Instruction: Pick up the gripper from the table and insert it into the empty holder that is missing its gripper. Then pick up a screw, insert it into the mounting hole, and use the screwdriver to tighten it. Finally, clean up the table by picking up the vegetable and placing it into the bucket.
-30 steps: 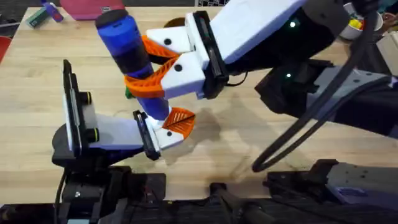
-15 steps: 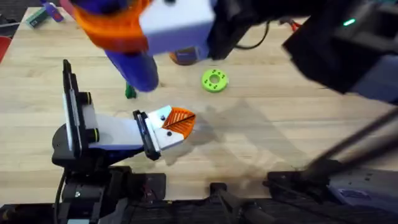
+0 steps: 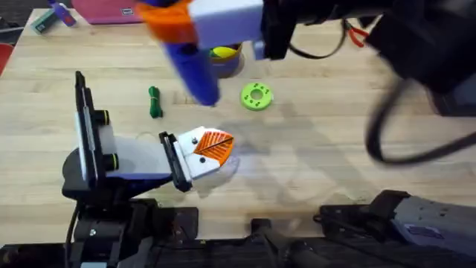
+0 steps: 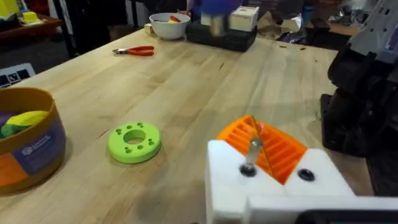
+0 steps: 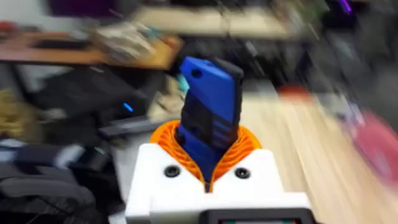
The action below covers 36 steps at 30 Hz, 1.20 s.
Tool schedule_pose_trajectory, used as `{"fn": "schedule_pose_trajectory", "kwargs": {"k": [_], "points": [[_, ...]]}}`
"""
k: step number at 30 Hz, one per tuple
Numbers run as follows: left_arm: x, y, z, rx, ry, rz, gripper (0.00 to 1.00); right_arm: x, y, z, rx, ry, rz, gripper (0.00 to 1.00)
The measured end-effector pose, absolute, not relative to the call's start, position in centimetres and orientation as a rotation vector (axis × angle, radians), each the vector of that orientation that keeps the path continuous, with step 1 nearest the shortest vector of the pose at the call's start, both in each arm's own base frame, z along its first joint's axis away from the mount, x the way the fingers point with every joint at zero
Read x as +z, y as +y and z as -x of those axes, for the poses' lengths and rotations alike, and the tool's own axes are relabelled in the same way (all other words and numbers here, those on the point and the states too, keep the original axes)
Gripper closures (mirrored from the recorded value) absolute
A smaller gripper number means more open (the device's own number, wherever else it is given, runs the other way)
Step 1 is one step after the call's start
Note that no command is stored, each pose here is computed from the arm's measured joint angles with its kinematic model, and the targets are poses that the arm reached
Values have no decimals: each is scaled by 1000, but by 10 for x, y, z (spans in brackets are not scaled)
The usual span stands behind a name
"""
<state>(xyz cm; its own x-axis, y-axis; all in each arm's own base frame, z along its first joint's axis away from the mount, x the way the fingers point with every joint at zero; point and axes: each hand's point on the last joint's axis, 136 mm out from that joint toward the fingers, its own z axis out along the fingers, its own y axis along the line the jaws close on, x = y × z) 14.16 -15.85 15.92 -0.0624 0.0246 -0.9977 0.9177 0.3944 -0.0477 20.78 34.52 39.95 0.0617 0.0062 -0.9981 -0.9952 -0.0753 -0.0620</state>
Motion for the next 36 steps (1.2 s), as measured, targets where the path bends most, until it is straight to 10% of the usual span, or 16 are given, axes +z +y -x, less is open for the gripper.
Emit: {"fn": "schedule_pose_trajectory", "kwargs": {"k": [11,36], "points": [[159,-159,-142,-926,1441,-903,991,327,240,-304,555,1810,1086,978],[159,-159,-142,-926,1441,-903,991,52,98,-350,-262,2502,1853,978]]}}
